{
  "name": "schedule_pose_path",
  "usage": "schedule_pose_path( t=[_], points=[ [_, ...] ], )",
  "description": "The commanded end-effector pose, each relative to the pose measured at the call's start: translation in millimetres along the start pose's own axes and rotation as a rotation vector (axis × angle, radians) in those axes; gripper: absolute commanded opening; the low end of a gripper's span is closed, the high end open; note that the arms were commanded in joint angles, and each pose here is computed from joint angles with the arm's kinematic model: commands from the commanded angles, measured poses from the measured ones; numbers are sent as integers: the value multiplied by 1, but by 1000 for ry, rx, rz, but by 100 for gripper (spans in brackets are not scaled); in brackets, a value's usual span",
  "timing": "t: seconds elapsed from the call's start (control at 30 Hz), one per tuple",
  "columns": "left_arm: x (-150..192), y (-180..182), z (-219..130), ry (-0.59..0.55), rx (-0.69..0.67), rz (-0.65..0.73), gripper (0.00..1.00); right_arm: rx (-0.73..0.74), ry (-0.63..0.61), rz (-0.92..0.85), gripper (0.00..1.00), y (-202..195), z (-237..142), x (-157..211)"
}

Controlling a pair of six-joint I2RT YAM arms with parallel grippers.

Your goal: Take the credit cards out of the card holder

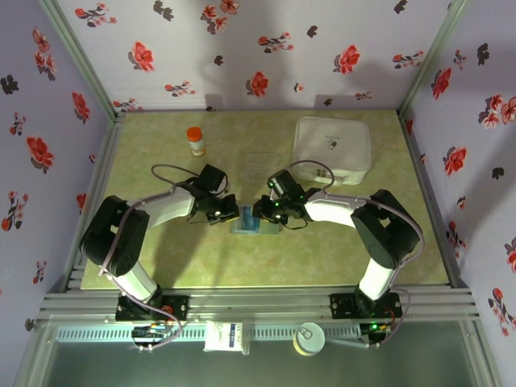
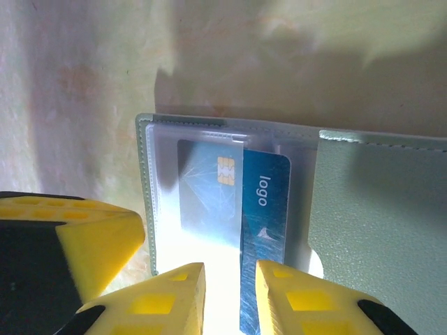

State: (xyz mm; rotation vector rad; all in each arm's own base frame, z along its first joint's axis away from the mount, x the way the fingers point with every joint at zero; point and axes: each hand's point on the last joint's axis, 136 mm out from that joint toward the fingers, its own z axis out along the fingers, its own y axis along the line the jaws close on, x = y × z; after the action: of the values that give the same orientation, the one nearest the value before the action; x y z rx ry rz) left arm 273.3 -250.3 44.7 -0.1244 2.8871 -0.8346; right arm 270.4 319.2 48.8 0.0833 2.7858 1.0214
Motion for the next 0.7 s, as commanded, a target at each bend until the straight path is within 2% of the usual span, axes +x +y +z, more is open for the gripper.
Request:
schedule_pose_path(
  t=[0.0,0.2,0.67],
  points=[
    [-1,-17,-4,9,34,45,5,-1,-3,10,27,-5,-6,0],
    [3,-20,7,44,20,73,4,-19,9,11,26,-5,-3,0],
    [13,8,23,85,-70,53,3,-11,43,33,26,-15,7,2]
  ],
)
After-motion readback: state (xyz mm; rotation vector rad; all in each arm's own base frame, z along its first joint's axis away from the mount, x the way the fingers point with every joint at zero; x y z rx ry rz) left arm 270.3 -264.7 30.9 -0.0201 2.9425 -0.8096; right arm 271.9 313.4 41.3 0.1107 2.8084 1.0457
